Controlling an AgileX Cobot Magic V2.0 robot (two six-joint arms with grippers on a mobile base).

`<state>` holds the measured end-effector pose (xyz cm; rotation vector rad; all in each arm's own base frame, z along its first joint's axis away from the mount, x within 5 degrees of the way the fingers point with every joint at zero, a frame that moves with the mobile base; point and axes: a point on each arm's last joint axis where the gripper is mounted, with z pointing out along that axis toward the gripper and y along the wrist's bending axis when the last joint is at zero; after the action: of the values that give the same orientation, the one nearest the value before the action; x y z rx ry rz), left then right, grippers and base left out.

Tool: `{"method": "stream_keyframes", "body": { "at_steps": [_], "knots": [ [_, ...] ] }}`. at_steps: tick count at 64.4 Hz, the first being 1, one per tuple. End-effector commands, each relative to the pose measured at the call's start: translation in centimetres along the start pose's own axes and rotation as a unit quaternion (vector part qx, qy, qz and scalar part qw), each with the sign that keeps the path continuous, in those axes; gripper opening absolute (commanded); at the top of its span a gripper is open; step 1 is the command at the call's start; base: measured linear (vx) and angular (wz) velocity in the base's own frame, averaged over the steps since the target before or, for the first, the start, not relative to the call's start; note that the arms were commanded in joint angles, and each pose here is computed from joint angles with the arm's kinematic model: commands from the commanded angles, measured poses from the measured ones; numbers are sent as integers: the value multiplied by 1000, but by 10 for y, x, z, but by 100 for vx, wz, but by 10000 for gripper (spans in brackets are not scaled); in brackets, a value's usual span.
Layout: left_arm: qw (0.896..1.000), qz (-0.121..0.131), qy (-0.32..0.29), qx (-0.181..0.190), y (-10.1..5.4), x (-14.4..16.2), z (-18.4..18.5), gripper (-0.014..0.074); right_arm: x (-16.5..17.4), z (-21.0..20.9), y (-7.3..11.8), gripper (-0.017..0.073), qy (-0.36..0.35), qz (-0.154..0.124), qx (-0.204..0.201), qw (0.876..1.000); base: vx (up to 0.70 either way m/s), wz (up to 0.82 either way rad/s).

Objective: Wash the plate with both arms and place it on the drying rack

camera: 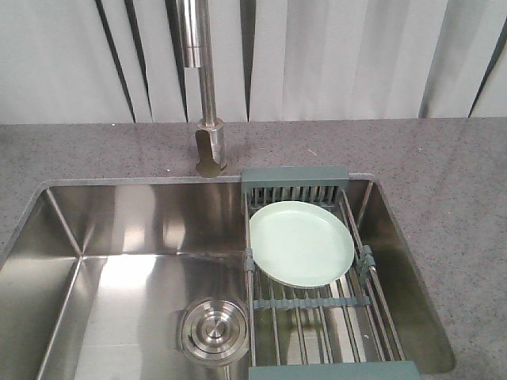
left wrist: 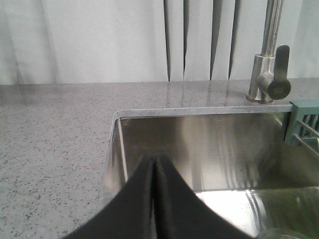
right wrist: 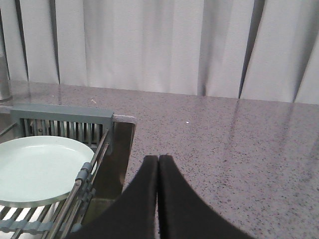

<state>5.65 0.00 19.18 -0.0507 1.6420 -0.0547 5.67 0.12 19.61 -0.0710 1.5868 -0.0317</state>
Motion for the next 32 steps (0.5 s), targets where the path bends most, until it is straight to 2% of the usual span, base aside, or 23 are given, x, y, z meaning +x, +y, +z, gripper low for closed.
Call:
{"method": "stream_keyframes", "body": {
  "at_steps": [1,32],
  "knots": [
    [999,-5,-40,10,-1,-3,-1,-2,-1,0,0,-10,-32,-2,3,999,0,0],
    [999,-5,-40,10,-1,-3,-1,-2,-1,0,0,-10,-32,-2,3,999,0,0]
  ]
}}
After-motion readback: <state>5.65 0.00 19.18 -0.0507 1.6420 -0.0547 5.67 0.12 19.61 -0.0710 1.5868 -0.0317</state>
